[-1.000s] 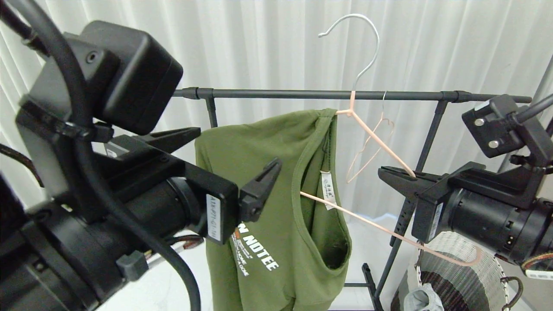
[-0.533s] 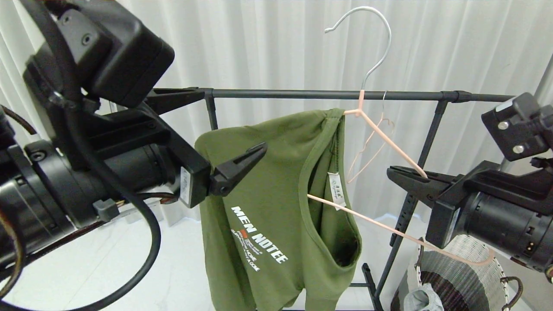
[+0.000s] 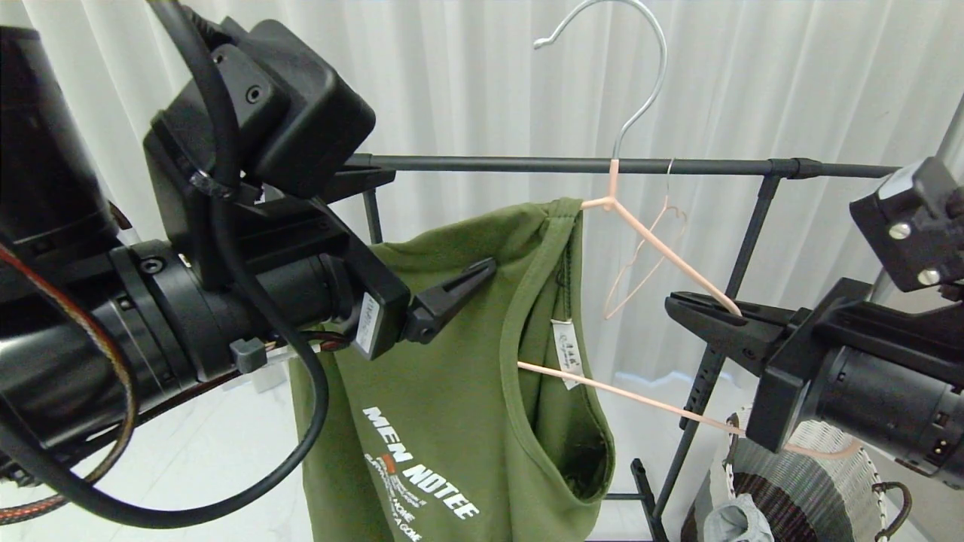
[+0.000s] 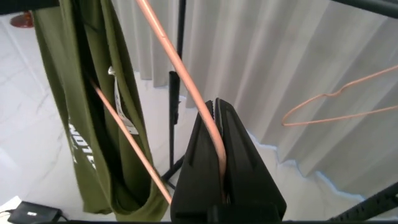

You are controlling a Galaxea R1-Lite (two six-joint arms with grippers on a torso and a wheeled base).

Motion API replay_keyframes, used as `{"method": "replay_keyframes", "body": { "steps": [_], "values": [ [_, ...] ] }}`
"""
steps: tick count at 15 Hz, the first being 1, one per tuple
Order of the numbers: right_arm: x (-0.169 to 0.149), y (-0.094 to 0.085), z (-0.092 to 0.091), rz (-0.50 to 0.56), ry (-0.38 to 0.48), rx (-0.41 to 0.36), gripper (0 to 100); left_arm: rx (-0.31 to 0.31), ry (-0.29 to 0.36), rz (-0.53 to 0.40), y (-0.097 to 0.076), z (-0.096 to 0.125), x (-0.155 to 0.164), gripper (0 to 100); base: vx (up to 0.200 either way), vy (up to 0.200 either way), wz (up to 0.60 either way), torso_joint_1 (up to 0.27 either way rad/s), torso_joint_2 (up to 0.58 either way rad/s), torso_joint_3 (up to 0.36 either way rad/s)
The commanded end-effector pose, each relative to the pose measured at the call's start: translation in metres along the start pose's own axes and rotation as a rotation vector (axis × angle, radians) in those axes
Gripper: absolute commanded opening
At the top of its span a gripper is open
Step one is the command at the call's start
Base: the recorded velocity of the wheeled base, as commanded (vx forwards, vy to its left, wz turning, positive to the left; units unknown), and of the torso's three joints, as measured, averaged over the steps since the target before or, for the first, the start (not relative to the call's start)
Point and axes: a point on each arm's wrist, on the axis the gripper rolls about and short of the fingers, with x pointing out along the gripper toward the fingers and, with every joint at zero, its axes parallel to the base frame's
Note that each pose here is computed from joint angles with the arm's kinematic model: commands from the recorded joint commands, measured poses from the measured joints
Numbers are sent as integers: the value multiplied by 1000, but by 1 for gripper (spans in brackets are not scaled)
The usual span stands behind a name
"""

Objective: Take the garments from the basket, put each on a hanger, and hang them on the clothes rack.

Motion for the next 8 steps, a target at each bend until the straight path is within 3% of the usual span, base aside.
{"method": "replay_keyframes", "body": {
  "steps": [1,8],
  "values": [
    [-2,2,0,14,-4,-1,0,3,9,-4,-1,-2,2,100,0,0,0,0,0,0],
    [-7,8,1,81,-15,-49,0,61,28,-17,-4,-7,6,100,0,0,0,0,0,0]
  ]
}}
